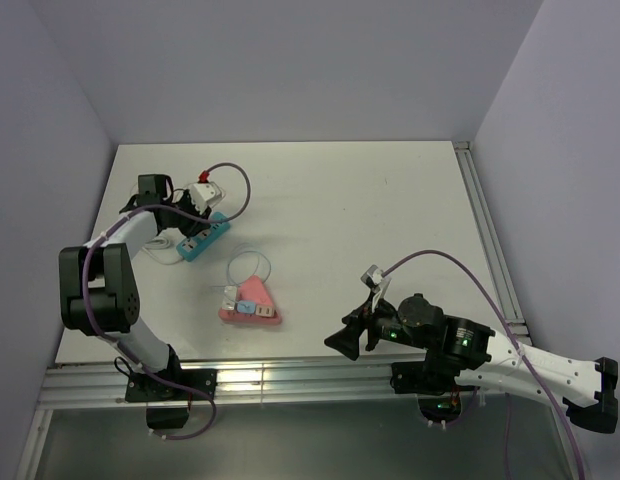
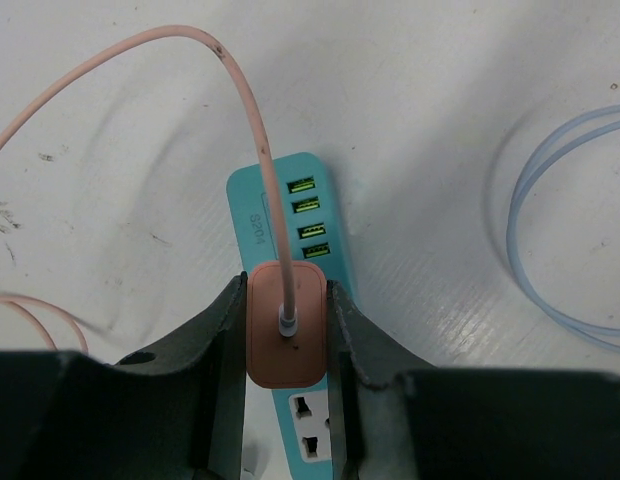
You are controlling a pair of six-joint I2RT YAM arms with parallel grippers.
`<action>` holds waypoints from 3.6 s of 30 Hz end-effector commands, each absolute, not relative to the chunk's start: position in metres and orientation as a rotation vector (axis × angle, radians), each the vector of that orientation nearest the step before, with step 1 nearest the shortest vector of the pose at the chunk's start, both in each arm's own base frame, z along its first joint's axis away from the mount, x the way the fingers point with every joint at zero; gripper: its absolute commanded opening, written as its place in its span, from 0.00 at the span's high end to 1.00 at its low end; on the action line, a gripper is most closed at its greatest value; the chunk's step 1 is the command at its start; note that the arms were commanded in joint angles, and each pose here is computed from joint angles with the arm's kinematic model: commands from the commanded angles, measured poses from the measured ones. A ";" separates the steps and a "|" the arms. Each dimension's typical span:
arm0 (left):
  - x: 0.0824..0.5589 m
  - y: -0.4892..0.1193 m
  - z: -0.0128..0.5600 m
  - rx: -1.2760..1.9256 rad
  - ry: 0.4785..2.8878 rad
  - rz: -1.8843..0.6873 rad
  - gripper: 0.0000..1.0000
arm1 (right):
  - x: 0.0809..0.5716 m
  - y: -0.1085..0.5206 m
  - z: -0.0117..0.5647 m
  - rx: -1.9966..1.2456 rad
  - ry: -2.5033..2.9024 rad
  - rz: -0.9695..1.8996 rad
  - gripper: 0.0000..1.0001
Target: Insert the plug
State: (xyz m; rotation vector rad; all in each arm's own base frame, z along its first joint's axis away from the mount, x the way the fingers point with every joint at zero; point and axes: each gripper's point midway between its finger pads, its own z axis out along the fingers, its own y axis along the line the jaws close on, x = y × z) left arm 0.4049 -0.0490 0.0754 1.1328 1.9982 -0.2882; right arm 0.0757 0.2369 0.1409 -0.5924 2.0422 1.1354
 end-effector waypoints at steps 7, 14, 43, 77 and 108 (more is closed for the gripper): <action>0.328 -0.030 -0.007 0.954 2.437 -0.451 1.00 | 0.078 0.238 0.170 -0.588 1.956 1.167 0.08; 0.321 -0.016 -0.001 0.875 2.459 -0.408 1.00 | 0.076 0.235 0.178 -0.585 1.909 1.193 0.08; 0.305 -0.005 -0.012 0.814 2.507 -0.331 0.98 | 0.073 0.236 0.182 -0.608 1.871 1.218 0.08; 0.365 -0.029 0.221 0.514 1.882 -0.288 0.01 | 0.095 0.231 0.173 -0.478 1.955 1.094 0.00; 0.153 -0.193 0.340 0.332 0.951 -1.724 0.01 | 0.186 0.232 0.158 0.073 1.849 1.316 0.00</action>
